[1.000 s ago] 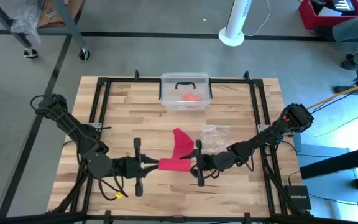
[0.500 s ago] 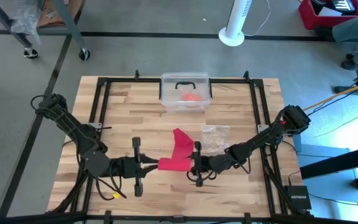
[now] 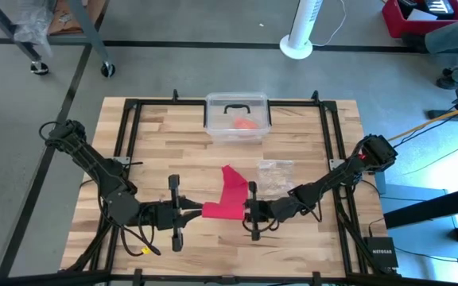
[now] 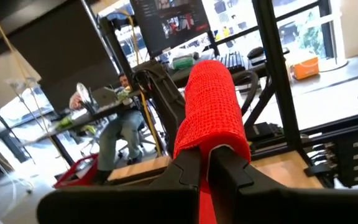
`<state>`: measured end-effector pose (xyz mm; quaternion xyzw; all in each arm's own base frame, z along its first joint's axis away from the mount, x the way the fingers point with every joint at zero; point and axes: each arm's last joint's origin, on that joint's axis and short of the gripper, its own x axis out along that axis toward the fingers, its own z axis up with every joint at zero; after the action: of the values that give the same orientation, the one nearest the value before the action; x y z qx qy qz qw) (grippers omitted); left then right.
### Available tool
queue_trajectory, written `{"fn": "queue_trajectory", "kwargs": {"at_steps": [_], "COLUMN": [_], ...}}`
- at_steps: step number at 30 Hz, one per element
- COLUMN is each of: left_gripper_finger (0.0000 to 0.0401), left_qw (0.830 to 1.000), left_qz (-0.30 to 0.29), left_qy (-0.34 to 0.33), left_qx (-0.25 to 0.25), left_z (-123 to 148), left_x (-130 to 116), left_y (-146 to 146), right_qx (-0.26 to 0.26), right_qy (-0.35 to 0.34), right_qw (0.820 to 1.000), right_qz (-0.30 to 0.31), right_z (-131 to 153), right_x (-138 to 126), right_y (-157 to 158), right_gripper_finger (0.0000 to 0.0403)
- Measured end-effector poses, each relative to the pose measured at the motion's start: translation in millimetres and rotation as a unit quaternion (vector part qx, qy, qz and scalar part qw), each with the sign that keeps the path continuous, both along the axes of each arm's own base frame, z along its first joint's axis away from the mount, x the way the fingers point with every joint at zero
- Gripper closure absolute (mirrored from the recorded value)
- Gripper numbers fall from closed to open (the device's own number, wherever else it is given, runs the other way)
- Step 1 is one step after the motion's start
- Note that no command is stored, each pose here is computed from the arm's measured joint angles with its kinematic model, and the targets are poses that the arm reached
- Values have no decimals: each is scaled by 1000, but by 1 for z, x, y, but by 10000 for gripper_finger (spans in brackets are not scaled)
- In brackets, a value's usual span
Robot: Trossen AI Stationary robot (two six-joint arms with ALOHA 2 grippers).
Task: Roll bandage
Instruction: Roll the red bandage
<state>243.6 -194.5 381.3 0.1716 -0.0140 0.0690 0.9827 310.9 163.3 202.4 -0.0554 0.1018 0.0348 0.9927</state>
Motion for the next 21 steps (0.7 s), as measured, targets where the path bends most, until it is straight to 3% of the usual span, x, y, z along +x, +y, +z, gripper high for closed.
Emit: {"fn": "queue_trajectory", "kwargs": {"at_steps": [7, 12, 21], "left_gripper_finger": [397, 397, 397], "left_qw": [997, 991, 985], "left_qz": [52, 114, 151], "left_qy": [11, 23, 38], "left_qx": [47, 67, 77], "left_z": [0, 0, -10], "left_x": [-1, 0, 14], "left_y": [3, 8, 21], "right_qx": [-21, -42, -95], "right_qy": [-5, -41, -52], "right_qw": [999, 997, 992], "right_qz": [29, 57, 66], "right_z": [2, 29, 83], "right_x": [-16, -19, -23], "right_y": [29, 56, 92], "right_gripper_finger": [395, 399, 400]}}
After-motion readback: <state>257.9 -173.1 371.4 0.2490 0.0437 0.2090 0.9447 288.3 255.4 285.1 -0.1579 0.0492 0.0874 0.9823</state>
